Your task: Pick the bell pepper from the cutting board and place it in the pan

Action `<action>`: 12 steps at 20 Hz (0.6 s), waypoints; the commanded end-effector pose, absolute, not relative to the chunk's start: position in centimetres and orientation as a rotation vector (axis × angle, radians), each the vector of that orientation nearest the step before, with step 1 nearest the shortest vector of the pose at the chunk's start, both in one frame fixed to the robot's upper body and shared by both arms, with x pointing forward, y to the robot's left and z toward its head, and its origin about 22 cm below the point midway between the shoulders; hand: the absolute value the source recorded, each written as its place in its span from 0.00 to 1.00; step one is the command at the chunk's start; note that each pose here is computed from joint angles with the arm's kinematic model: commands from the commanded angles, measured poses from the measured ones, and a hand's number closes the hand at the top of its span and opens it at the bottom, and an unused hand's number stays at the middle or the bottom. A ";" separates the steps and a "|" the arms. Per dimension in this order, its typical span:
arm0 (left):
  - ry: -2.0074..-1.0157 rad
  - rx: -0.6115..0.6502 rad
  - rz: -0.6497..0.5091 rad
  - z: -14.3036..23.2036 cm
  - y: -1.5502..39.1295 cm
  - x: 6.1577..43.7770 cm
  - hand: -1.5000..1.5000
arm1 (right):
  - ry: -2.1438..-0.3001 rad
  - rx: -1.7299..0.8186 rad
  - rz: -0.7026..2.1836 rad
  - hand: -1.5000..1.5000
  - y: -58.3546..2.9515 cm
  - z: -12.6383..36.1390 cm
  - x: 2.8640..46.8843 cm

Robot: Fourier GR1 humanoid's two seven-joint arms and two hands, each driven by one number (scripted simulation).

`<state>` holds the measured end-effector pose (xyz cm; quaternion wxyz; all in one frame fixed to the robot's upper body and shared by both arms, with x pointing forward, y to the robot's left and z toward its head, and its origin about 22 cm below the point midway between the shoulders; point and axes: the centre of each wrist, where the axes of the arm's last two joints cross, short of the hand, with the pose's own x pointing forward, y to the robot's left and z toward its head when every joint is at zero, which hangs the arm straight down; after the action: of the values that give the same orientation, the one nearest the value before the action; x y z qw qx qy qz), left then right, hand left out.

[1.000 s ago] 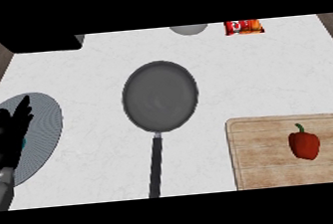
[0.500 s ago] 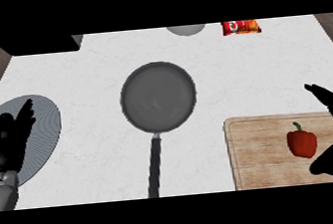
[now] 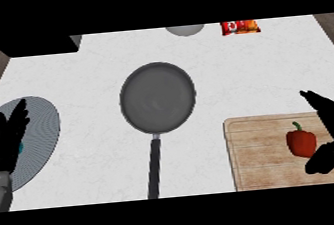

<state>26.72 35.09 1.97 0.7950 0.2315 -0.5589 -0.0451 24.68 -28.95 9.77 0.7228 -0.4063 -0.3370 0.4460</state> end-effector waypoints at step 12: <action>-1.200 0.484 -0.101 0.3 36.4 26.2 0.50 | -0.739 -0.875 1.006 0.00 -27.8 5.6 25.2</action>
<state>26.62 35.29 1.27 0.7958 0.2293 -0.5586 -0.0449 24.87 -28.66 6.94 0.7245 -0.3991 -0.3265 0.4574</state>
